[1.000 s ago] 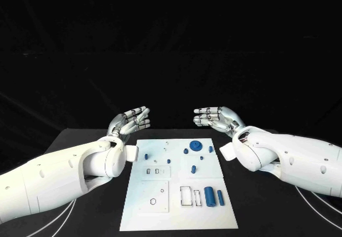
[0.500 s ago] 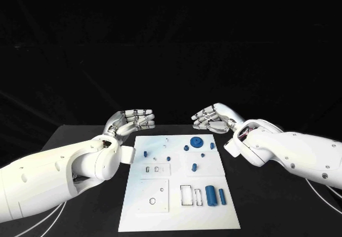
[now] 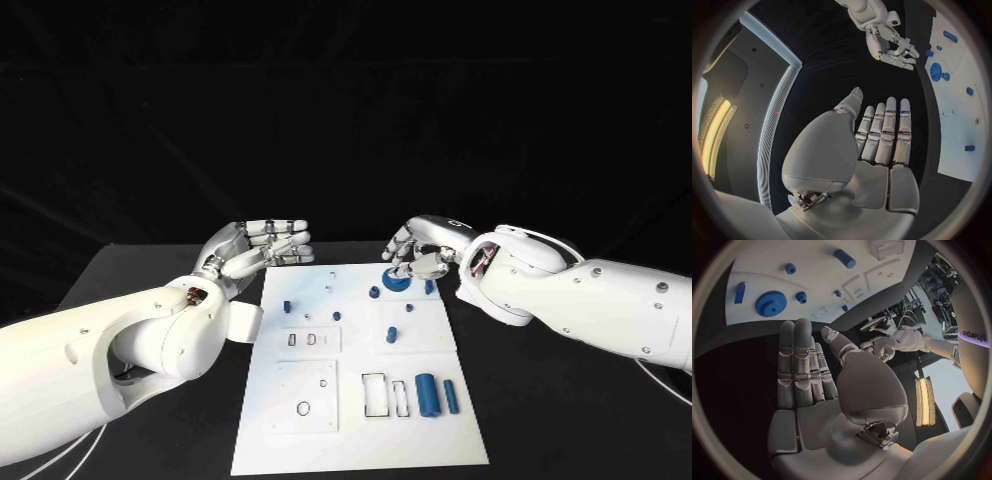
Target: Assemble the parts on the task board
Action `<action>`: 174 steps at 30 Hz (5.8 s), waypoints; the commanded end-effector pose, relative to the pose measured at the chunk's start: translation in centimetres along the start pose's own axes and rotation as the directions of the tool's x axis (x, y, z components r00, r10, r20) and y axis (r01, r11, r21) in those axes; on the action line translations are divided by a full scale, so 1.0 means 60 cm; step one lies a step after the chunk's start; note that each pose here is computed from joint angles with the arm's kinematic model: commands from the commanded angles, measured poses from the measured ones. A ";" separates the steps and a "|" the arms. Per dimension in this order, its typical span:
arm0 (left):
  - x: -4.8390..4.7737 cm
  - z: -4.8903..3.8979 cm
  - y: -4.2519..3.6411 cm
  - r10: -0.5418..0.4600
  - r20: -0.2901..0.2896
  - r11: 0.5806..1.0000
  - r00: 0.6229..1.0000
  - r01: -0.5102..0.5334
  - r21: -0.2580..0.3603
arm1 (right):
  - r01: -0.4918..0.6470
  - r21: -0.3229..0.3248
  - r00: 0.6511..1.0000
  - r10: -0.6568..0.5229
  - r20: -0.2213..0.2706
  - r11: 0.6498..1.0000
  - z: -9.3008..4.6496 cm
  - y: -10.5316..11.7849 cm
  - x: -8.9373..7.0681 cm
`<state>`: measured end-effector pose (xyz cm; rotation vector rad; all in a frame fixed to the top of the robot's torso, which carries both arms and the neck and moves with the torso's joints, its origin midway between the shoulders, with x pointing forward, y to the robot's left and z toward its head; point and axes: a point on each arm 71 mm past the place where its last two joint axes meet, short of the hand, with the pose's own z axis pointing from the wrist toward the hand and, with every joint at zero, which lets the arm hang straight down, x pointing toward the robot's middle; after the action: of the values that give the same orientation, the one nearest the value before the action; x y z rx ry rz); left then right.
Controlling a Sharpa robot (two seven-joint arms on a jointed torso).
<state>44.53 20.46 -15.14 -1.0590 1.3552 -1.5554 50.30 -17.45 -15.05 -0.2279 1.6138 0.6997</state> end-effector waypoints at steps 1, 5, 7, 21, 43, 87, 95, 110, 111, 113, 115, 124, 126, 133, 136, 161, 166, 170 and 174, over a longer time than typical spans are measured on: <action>0.013 -0.003 -0.008 -0.015 -0.049 1.000 0.999 0.015 0.010 | 0.195 0.033 0.980 -0.193 -0.053 0.980 0.004 0.001 0.005; 0.017 -0.004 -0.013 -0.017 -0.057 1.000 0.998 0.018 0.016 | 0.223 0.028 0.973 -0.221 -0.061 0.974 0.008 0.007 0.007; 0.018 -0.005 -0.014 -0.018 -0.059 1.000 0.998 0.019 0.017 | 0.230 0.021 0.971 -0.228 -0.066 0.973 0.010 0.011 0.008; 0.016 -0.006 -0.021 -0.022 -0.051 1.000 0.998 0.023 0.021 | 0.261 -0.008 0.960 -0.261 -0.102 0.965 0.025 0.030 0.020; 0.015 -0.007 -0.026 -0.031 -0.040 0.999 0.999 0.032 0.025 | 0.302 0.006 0.944 -0.298 -0.145 0.953 0.039 0.037 0.033; 0.006 -0.004 -0.031 -0.033 -0.029 0.999 0.999 0.033 0.016 | 0.312 0.024 0.942 -0.306 -0.136 0.950 0.047 0.037 0.036; 0.004 -0.003 -0.030 -0.033 -0.026 0.999 0.999 0.033 0.013 | 0.300 0.007 0.952 -0.299 -0.062 0.954 0.041 0.050 0.028; 0.000 -0.002 -0.029 -0.041 -0.018 0.999 0.999 0.041 0.009 | 0.293 -0.035 0.950 -0.287 0.121 0.955 0.067 0.079 0.005; 0.001 -0.002 -0.029 -0.042 -0.018 0.999 0.999 0.042 0.009 | 0.292 -0.041 0.950 -0.285 0.127 0.955 0.071 0.081 0.005; 0.001 -0.002 -0.029 -0.042 -0.019 0.999 0.999 0.042 0.008 | 0.291 -0.048 0.950 -0.283 0.133 0.955 0.078 0.085 0.006; 0.002 -0.002 -0.029 -0.043 -0.020 0.999 0.999 0.043 0.008 | 0.291 -0.052 0.950 -0.282 0.136 0.955 0.083 0.088 0.006; 0.003 -0.001 -0.029 -0.043 -0.019 0.999 0.999 0.043 0.008 | 0.290 -0.070 0.952 -0.281 0.119 0.954 0.107 0.099 0.015; 0.003 -0.001 -0.029 -0.042 -0.018 0.999 0.999 0.043 0.008 | 0.290 -0.073 0.953 -0.280 0.117 0.954 0.109 0.101 0.017; 0.004 -0.001 -0.030 -0.043 -0.019 0.999 0.999 0.043 0.009 | 0.291 -0.079 0.953 -0.282 0.111 0.953 0.117 0.106 0.021; 0.004 -0.001 -0.031 -0.043 -0.020 0.999 0.999 0.043 0.009 | 0.292 -0.082 0.953 -0.283 0.108 0.953 0.120 0.108 0.023; 0.006 0.001 -0.039 -0.041 -0.026 0.999 0.999 0.042 0.018 | 0.307 -0.061 0.951 -0.304 0.061 0.950 0.135 0.096 0.043; 0.006 0.001 -0.040 -0.041 -0.027 0.999 0.999 0.042 0.019 | 0.311 -0.057 0.950 -0.308 0.054 0.949 0.137 0.095 0.045; 0.006 0.001 -0.041 -0.041 -0.028 0.999 0.999 0.042 0.019 | 0.312 -0.057 0.950 -0.309 0.055 0.949 0.139 0.096 0.047; 0.006 0.002 -0.041 -0.041 -0.029 0.999 0.999 0.042 0.019 | 0.312 -0.057 0.949 -0.310 0.054 0.948 0.142 0.098 0.049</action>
<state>44.45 20.56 -12.81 -1.0718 1.3385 -1.5942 53.75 -7.39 -15.93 -0.4818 1.4595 0.5203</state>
